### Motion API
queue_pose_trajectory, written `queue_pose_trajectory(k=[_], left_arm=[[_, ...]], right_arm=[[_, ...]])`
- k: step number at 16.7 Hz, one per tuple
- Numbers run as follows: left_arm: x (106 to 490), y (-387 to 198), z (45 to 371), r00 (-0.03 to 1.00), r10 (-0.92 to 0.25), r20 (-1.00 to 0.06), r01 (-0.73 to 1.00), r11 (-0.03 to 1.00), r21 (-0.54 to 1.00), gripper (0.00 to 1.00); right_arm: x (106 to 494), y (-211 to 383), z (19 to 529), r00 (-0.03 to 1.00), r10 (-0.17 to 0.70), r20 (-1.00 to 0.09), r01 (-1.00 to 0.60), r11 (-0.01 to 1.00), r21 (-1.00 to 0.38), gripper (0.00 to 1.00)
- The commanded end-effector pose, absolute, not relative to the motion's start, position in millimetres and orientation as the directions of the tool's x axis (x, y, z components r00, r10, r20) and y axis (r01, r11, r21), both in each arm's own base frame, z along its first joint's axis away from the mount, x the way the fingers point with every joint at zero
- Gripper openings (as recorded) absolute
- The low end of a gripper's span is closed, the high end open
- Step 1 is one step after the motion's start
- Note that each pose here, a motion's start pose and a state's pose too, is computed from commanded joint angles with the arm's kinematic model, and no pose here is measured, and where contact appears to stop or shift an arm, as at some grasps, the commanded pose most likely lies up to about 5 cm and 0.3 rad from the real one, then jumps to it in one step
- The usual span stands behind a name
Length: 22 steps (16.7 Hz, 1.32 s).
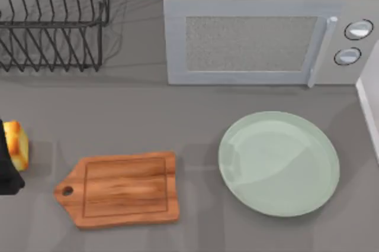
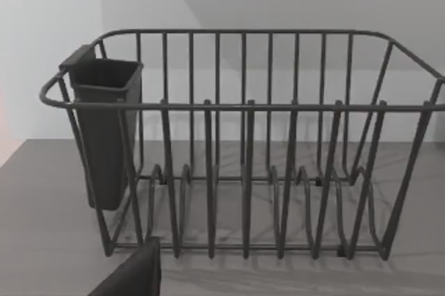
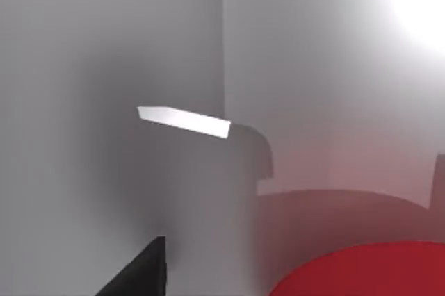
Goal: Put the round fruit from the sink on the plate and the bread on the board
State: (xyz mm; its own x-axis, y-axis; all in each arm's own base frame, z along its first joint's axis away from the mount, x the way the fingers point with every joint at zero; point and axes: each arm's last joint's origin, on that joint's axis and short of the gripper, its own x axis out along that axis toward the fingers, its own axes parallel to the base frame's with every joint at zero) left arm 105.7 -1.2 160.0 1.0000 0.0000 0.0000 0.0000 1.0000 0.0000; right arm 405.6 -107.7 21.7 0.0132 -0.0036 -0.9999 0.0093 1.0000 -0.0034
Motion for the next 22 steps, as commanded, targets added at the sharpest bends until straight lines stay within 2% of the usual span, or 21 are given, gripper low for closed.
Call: queue_pose_trajectory(k=[2, 6, 19, 22], left_arm=[[105.7, -1.2, 160.0, 1.0, 0.0, 0.0, 0.0, 1.0, 0.0, 1.0], [105.7, -1.2, 160.0, 1.0, 0.0, 0.0, 0.0, 1.0, 0.0, 1.0], [105.7, -1.2, 160.0, 1.0, 0.0, 0.0, 0.0, 1.0, 0.0, 1.0], [105.7, -1.2, 160.0, 1.0, 0.0, 0.0, 0.0, 1.0, 0.0, 1.0]], right_arm=[[401.7, -107.0, 5.5, 0.001, 0.0, -1.0, 0.01, 1.0, 0.0, 1.0], [401.3, -107.0, 3.9, 0.0, 0.0, -1.0, 0.01, 1.0, 0.0, 1.0], [401.3, -107.0, 3.9, 0.0, 0.0, -1.0, 0.01, 1.0, 0.0, 0.02], [401.3, -107.0, 3.9, 0.0, 0.0, -1.0, 0.01, 1.0, 0.0, 0.0]])
